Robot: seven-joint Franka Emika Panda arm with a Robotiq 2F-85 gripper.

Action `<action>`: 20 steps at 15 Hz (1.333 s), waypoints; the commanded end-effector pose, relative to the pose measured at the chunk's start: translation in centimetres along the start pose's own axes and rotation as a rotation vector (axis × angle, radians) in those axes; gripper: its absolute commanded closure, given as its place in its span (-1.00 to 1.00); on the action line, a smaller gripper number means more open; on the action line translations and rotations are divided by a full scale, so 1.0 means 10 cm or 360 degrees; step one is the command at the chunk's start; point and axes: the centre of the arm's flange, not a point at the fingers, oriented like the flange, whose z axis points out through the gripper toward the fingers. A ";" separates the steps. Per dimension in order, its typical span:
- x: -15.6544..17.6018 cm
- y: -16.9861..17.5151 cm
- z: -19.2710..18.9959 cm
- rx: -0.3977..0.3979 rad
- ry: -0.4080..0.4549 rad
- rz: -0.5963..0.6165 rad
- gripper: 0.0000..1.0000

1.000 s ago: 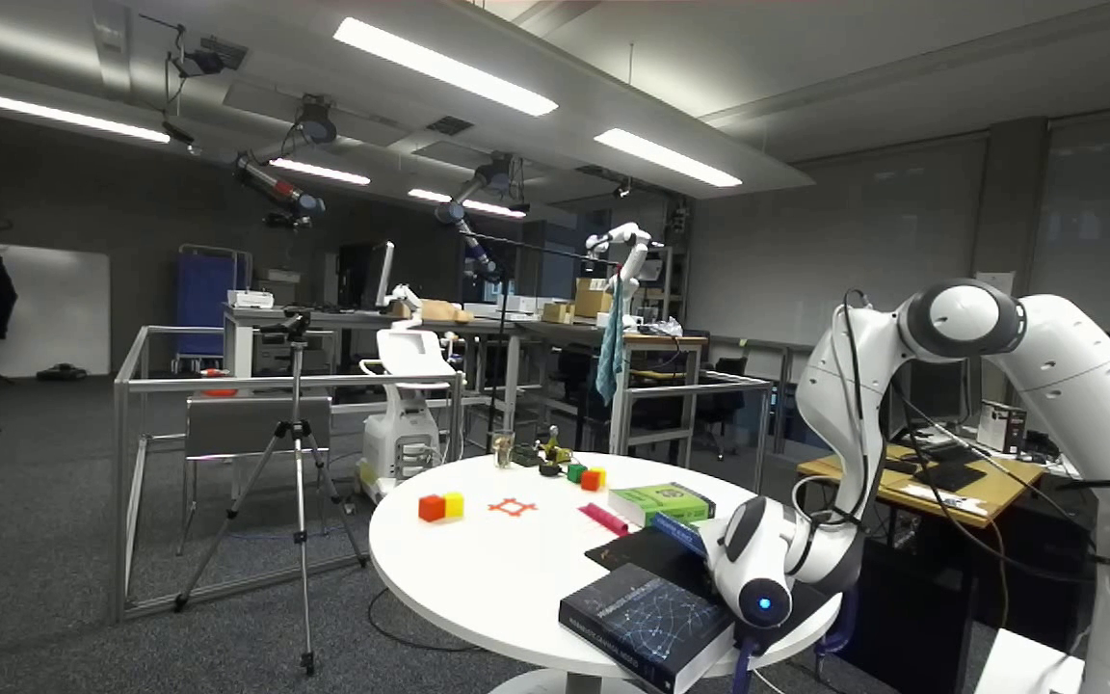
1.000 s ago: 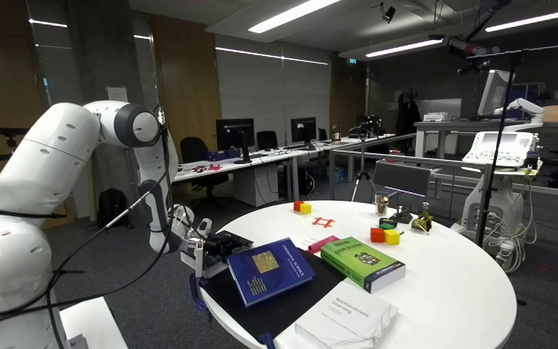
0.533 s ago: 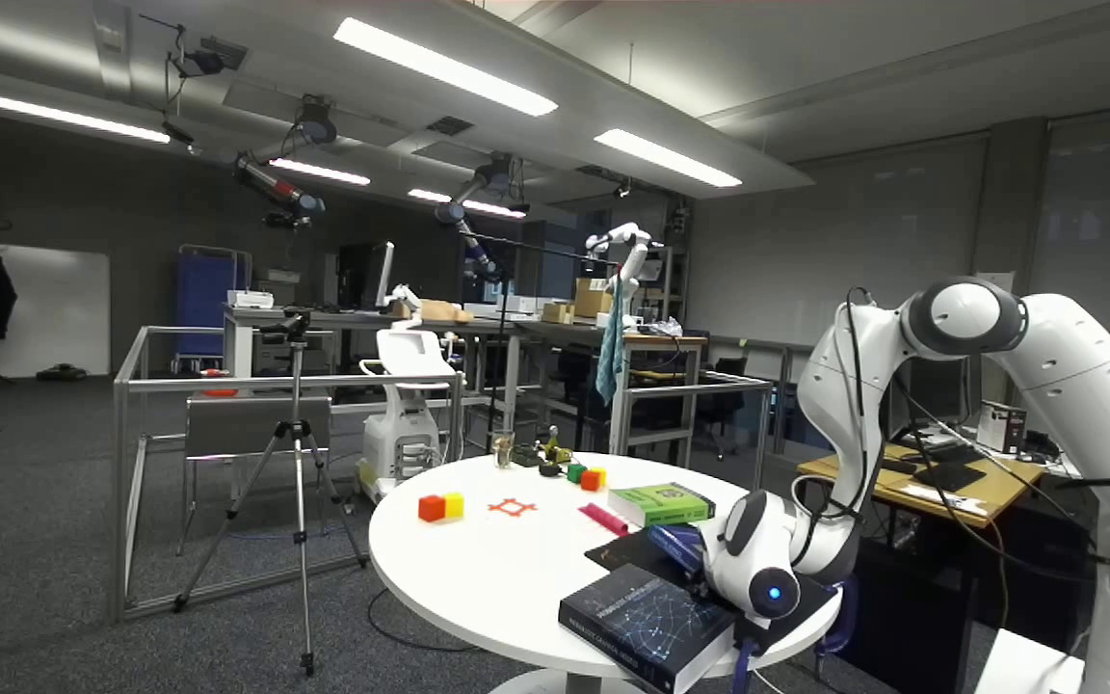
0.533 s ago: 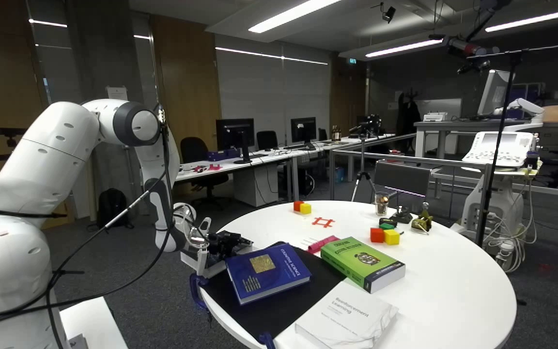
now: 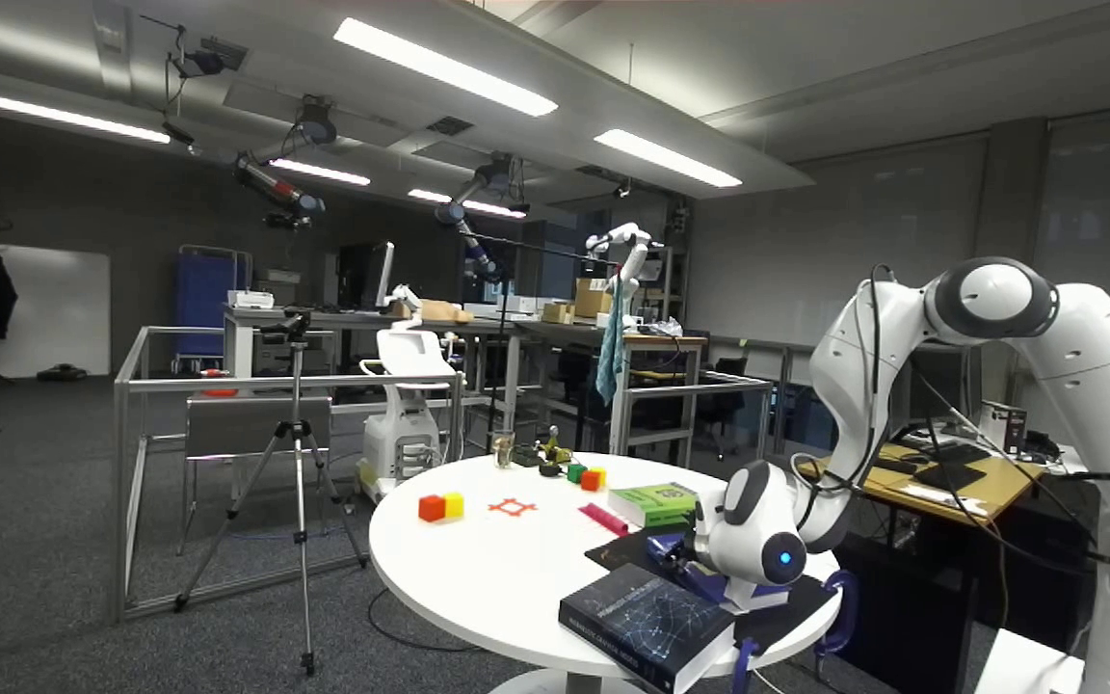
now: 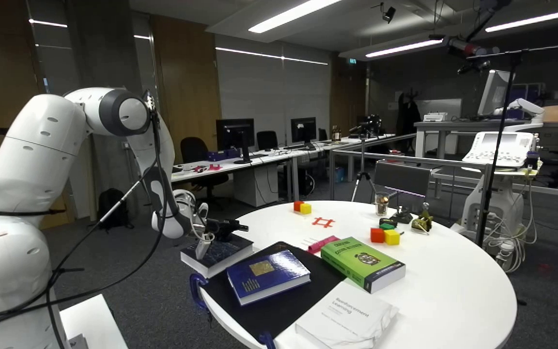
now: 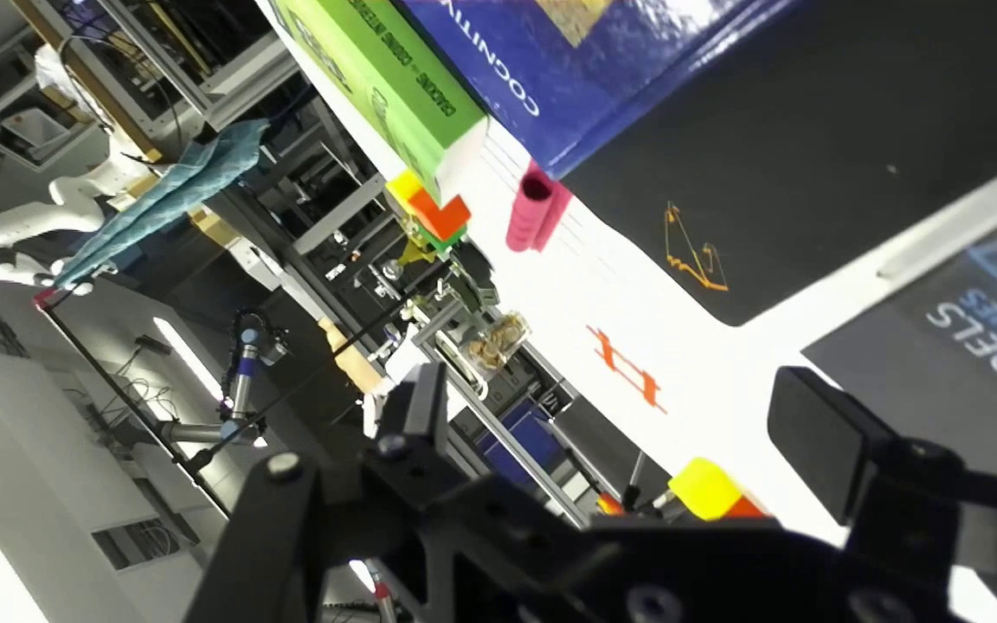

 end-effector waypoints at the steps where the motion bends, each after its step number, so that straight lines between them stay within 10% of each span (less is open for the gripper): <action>1: 0.10 0.18 -0.16 0.0144 0.0105 0.0148 -1.00; 8: 0.09 0.27 -0.23 0.0374 0.0107 0.0454 -1.00; 20: 0.07 0.69 -0.32 0.0780 -0.0279 0.0906 -1.00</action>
